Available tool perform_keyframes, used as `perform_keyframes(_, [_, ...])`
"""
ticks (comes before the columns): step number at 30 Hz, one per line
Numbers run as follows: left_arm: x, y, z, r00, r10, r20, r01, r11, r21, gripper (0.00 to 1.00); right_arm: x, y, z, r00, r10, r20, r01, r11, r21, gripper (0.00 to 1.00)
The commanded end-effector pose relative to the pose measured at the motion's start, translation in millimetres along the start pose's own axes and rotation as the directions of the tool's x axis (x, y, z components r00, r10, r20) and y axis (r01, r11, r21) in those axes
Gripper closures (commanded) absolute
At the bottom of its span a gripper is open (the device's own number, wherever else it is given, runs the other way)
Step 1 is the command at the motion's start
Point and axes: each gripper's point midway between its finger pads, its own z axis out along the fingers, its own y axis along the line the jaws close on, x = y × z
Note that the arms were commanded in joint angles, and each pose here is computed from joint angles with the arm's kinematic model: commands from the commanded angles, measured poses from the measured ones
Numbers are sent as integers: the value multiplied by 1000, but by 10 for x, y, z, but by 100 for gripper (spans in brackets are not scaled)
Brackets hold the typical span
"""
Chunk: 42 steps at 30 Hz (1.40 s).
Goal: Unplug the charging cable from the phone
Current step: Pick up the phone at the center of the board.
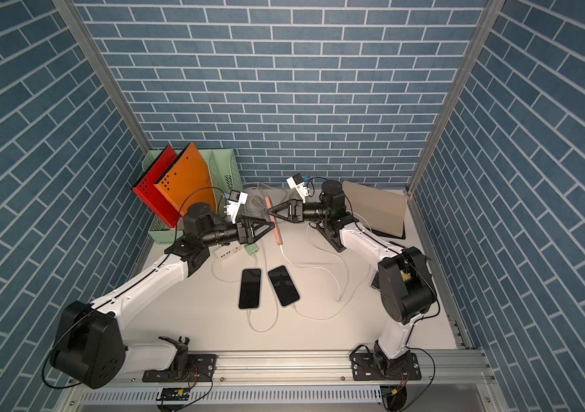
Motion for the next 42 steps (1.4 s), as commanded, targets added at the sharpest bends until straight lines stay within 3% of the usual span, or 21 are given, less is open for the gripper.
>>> perform_keyframes(1, [-27, -161, 47, 999, 40, -24, -39, 998, 58, 0, -64, 561, 13, 987, -158, -19, 154, 981, -118, 52])
perform_keyframes(12, [98, -268, 105, 994, 60, -87, -52, 994, 98, 0, -6, 743, 68, 972, -233, -35, 223, 958, -180, 52])
perform_keyframes(22, [94, -327, 83, 994, 78, -83, -68, 991, 117, 4, -26, 775, 67, 960, -281, -13, 274, 942, -193, 52])
perform_keyframes(37, [142, -482, 24, 990, 114, -77, -100, 981, 166, 26, 44, 815, 24, 926, -376, 36, 375, 902, -215, 52])
perform_keyframes(40, [144, -497, 15, 990, 121, -75, -107, 980, 168, 37, 61, 803, 23, 925, -379, 33, 377, 900, -218, 52])
perform_keyframes(42, [137, -487, 13, 990, 125, -72, -112, 981, 161, 50, 72, 788, 23, 927, -375, 29, 372, 902, -219, 51])
